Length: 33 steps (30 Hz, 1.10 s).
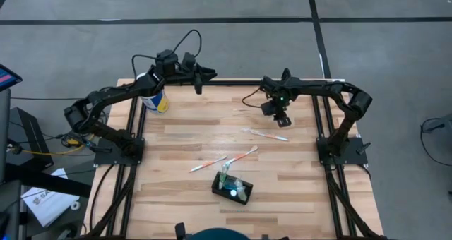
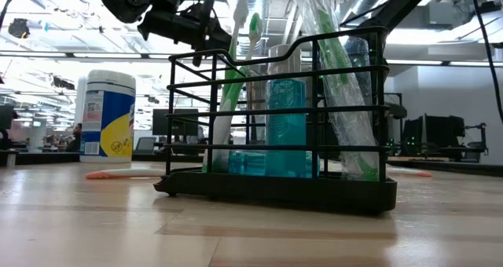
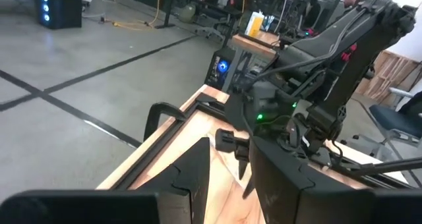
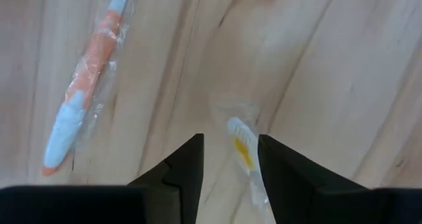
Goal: Pick & Place toothbrushing station
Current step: Put the orange toothbrush into the black wire organizer
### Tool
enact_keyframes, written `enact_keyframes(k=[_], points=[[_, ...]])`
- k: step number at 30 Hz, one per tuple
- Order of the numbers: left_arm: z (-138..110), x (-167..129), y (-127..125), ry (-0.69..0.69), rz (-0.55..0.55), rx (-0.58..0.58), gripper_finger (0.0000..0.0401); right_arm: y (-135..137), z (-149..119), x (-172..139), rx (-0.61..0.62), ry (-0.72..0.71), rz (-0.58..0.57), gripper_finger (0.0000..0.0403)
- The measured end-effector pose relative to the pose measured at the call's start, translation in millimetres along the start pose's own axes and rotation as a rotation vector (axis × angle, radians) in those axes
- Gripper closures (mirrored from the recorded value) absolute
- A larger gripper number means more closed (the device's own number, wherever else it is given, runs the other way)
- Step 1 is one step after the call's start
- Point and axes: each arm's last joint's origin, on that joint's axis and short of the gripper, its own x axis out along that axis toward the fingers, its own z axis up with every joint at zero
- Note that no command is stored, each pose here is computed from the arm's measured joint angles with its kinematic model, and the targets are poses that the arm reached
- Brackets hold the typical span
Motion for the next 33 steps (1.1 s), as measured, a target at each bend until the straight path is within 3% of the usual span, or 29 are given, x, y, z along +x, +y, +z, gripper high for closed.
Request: enact_keyframes(k=[17,21,25,33], points=[[-1,1,0,0.008,-0.001,0.098,0.03,-12,2,26,0.051,0.004,0.025,0.0277],[-1,1,0,0.009,-0.003,0.1,0.03,-13,1,31,0.082,0.027,0.022,0.0307],[-1,1,0,0.009,-0.004,0.1,0.03,-15,4,25,0.091,0.019,0.008,0.0387],[-1,1,1,0.006,0.011,0.084,0.03,-36,28,-22,0.219,-0.103,-0.007,0.0402]])
